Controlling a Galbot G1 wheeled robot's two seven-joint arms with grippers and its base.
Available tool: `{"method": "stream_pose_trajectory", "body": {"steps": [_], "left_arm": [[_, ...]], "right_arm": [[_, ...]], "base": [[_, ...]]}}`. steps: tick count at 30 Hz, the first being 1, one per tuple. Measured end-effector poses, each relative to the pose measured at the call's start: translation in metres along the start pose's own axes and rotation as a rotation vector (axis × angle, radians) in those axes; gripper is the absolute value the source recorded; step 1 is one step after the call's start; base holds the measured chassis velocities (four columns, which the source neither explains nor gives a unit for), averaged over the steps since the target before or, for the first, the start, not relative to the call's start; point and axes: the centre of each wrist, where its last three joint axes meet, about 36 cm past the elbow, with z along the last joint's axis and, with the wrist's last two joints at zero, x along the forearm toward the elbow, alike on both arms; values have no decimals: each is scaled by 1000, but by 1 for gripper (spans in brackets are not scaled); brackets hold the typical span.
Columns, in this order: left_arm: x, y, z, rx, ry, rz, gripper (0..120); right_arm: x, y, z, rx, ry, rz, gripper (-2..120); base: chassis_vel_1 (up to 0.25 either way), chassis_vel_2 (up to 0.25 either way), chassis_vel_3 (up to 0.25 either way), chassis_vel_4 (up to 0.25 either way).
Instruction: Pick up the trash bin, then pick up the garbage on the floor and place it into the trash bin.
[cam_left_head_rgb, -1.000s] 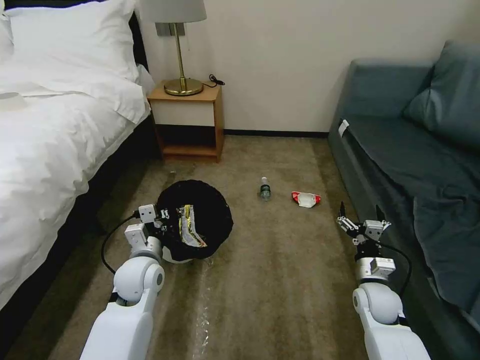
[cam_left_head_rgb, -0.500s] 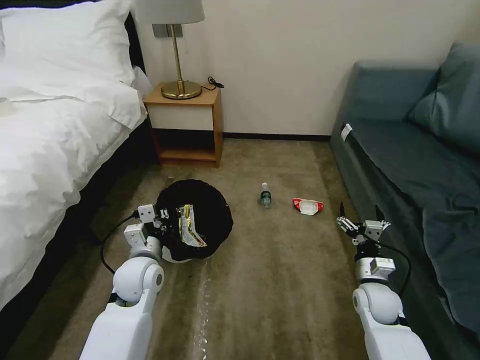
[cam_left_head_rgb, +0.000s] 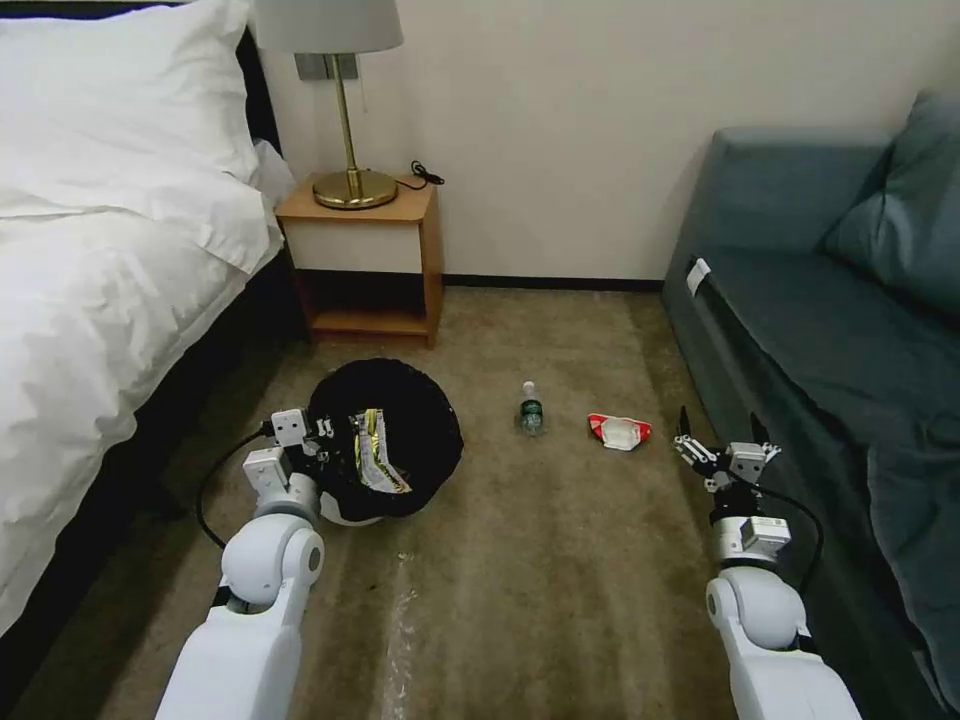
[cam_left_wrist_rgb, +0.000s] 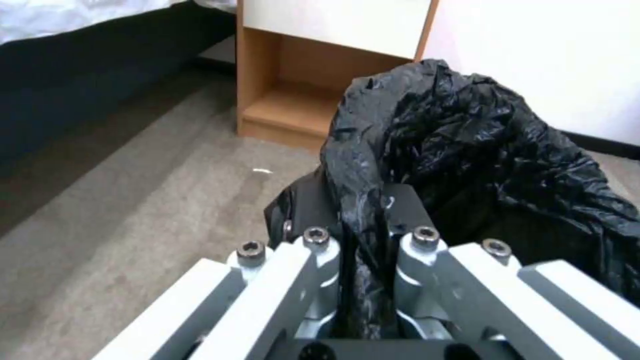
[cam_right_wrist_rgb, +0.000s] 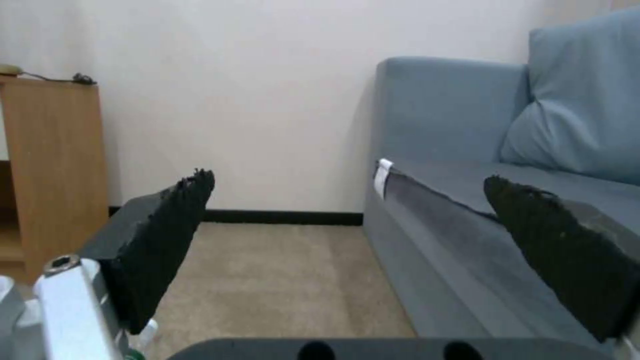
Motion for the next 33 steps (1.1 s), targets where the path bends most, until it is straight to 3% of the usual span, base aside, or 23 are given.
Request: {"method": "stream_pose_trajectory", "body": {"steps": [33], "left_arm": [[1,-3,2,3,3,3,5]], "right_arm": [[1,-5,2,6,-1,-3,100]], "base": [[-95,99,89,-98]]}}
